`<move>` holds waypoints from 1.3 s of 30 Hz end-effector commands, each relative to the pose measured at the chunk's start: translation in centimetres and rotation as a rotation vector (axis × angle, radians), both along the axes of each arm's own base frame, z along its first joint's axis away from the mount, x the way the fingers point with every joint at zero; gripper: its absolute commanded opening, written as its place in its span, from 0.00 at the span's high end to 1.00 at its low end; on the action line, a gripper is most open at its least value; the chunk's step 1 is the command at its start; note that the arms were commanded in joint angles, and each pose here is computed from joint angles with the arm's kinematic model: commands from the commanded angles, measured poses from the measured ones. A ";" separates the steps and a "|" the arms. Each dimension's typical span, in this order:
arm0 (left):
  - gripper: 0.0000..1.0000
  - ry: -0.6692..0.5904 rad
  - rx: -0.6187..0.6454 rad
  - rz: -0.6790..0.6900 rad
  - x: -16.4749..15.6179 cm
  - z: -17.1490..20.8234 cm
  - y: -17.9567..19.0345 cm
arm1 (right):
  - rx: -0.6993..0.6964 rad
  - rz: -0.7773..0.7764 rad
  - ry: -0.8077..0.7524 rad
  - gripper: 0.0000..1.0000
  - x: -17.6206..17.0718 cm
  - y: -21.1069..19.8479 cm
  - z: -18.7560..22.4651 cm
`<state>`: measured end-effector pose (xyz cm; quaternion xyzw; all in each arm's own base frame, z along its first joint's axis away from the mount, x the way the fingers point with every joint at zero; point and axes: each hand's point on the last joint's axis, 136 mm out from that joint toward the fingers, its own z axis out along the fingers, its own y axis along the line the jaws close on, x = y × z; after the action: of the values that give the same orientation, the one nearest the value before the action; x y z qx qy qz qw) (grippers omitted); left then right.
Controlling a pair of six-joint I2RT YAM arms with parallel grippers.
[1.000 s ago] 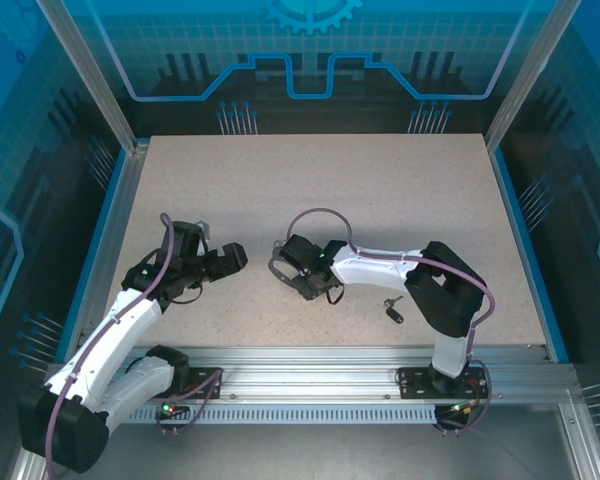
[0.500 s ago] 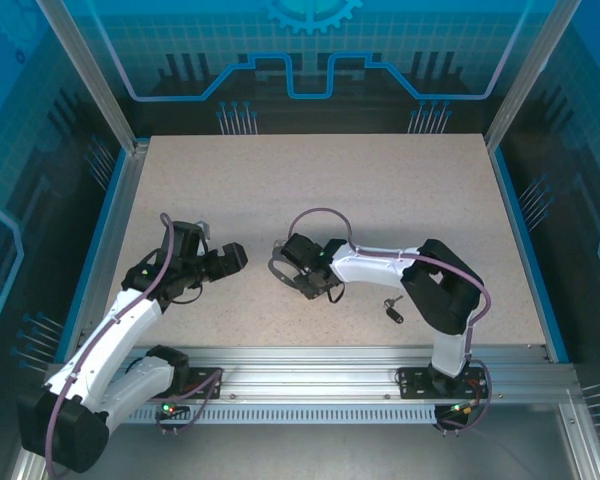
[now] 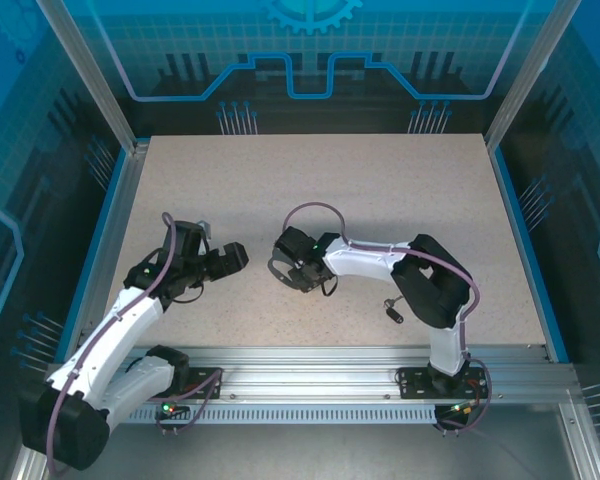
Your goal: Put the keys on the keyring
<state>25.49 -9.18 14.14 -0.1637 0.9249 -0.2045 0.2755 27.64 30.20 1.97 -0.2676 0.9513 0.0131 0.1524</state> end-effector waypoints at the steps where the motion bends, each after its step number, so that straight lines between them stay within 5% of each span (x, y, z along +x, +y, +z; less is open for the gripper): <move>1: 0.01 0.023 -0.012 -0.022 -0.2 -0.8 -0.5 | -0.021 -0.007 0.007 0.74 0.7 -0.3 -0.2; 10: 0.01 0.020 -0.018 -0.026 0.2 -0.6 -0.7 | -0.006 0.002 0.024 1.00 0.8 -0.5 0.2; 26: 0.01 0.012 -0.040 -0.021 0.4 -0.3 -1.0 | 0.254 -0.021 0.077 1.00 0.9 0.8 6.3; 34: 0.01 0.040 -0.087 -0.029 0.1 -0.5 -1.7 | 0.311 -0.188 0.095 0.69 -0.8 -1.9 7.4; 39: 0.01 0.040 -0.110 -0.039 -0.1 -0.4 -2.1 | 0.336 -0.311 0.116 0.58 -1.6 -3.0 7.2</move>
<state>25.69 -10.47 13.69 -0.1673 0.9232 -0.2363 0.2525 26.37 27.85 9.09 -0.1444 0.9658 0.1526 0.1517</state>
